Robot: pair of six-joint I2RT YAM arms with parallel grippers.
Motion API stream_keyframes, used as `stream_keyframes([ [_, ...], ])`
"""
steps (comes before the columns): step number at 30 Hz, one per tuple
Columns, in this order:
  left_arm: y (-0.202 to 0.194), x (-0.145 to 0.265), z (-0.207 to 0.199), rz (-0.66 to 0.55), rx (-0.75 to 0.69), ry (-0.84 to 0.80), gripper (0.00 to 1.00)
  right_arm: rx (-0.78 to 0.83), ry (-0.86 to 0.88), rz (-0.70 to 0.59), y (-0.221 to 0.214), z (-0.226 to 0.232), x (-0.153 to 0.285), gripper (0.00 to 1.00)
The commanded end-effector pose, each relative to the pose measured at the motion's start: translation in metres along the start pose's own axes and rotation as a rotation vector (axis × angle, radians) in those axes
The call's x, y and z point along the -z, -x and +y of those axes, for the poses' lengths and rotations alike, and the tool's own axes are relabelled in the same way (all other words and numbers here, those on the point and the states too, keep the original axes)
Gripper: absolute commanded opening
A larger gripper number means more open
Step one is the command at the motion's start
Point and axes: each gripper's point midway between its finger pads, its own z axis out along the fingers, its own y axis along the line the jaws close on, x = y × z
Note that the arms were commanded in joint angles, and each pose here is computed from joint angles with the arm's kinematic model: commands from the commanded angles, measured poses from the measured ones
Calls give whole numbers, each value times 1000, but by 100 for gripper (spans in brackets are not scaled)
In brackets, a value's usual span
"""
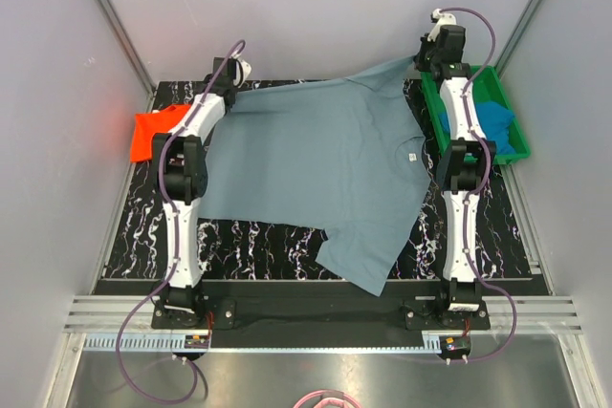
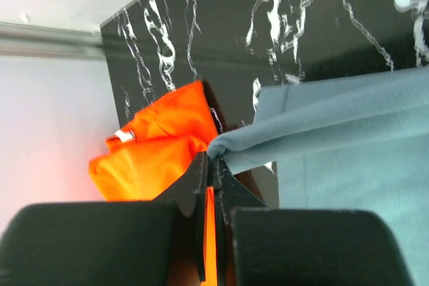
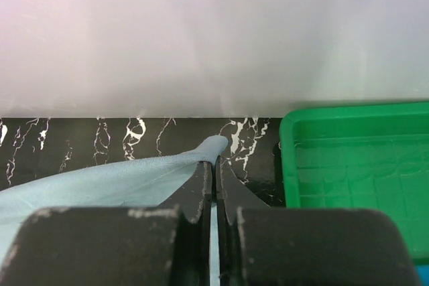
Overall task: Fold and stack the t-shirts
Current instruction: Flatten the tshirt out, then fold the tshirt
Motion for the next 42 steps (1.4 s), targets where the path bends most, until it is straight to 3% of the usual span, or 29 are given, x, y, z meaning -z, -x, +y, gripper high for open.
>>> stream_keyframes([
  [1, 19, 33, 45, -55, 95, 121, 0, 32, -51, -122, 51, 2, 17, 0],
  [5, 25, 52, 56, -80, 114, 122, 0, 75, -41, -125, 62, 14, 30, 0],
  [10, 34, 62, 78, -110, 83, 187, 0, 115, -42, -216, 91, 15, 34, 0],
  [19, 30, 77, 73, -70, 67, 138, 0, 54, 16, -121, 78, 28, 49, 0],
  [27, 22, 73, 84, -50, 35, 138, 0, -39, 162, 60, 60, 63, 107, 0],
  [35, 18, 71, 78, -42, 24, 99, 0, -199, 251, 342, -10, 88, 165, 0],
  [42, 10, 76, 67, -21, 20, 51, 0, -174, 276, 397, -25, 104, 197, 0],
])
